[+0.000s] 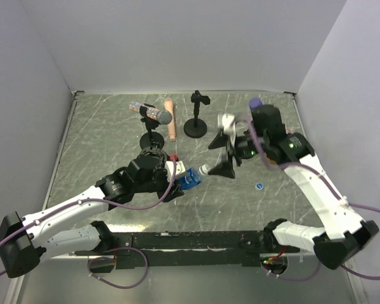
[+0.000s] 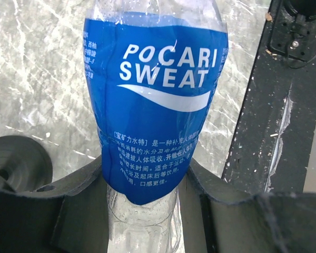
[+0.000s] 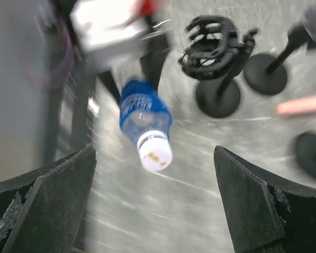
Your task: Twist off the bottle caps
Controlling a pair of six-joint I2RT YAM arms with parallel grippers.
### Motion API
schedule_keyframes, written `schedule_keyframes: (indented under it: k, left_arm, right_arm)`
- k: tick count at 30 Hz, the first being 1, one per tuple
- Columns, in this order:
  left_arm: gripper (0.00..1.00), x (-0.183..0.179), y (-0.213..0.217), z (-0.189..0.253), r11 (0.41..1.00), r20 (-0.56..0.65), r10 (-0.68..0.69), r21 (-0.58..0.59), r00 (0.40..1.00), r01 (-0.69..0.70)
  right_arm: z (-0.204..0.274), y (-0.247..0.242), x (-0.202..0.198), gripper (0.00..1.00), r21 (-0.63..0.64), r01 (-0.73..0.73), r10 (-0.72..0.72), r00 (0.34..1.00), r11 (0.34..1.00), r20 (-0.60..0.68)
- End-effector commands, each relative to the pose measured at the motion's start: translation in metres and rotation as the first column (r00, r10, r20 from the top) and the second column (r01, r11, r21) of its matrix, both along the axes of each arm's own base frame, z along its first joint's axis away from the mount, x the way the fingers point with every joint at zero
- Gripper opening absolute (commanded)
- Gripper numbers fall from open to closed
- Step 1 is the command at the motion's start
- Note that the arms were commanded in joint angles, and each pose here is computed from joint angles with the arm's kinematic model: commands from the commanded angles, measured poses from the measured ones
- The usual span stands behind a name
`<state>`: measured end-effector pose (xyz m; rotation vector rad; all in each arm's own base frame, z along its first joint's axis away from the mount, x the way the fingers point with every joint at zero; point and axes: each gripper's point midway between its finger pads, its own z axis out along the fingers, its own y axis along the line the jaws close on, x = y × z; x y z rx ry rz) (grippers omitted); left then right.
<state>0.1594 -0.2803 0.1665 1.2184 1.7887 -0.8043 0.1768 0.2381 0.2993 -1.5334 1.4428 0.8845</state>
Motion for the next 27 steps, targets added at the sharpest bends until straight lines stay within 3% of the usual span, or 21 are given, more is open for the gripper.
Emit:
schedule_keyframes:
  k: [1,5,9,21,23,26,27]
  left_arm:
    - [0.01,0.01,-0.003,0.015,0.999,0.05,0.026,-0.041,0.998,-0.024]
    - [0.01,0.012,-0.005,0.022,0.999,0.06,0.028,-0.048,0.998,-0.026]
    - [0.01,0.012,-0.006,0.026,0.998,0.064,0.026,-0.062,0.998,-0.022]
    - [0.01,0.01,-0.012,0.037,0.995,0.058,0.014,-0.103,0.998,-0.008]
    - [0.01,0.009,-0.012,0.037,0.994,0.058,0.012,-0.106,0.998,-0.006]
    - [0.01,0.009,-0.011,0.035,0.995,0.054,0.012,-0.1,0.998,-0.007]
    - [0.01,0.009,-0.011,0.034,0.995,0.054,0.012,-0.097,0.998,-0.006]
  right_arm:
    - [0.034,0.009,0.0,0.99,0.083,0.2,-0.117,0.81,0.976,-0.574]
    - [0.022,0.01,0.002,0.97,0.03,0.232,-0.157,0.741,0.972,-0.653]
    - [-0.003,0.006,-0.003,0.92,-0.037,0.23,-0.196,0.718,0.972,-0.668]
    - [-0.019,0.018,-0.007,0.83,-0.104,0.18,-0.2,0.674,0.978,-0.711]
    - [-0.02,0.018,-0.006,0.76,-0.108,0.177,-0.201,0.681,0.978,-0.704]
    - [-0.019,0.018,-0.008,0.56,-0.103,0.164,-0.189,0.686,0.981,-0.703]
    - [-0.019,0.019,-0.009,0.54,-0.102,0.159,-0.185,0.69,0.982,-0.7]
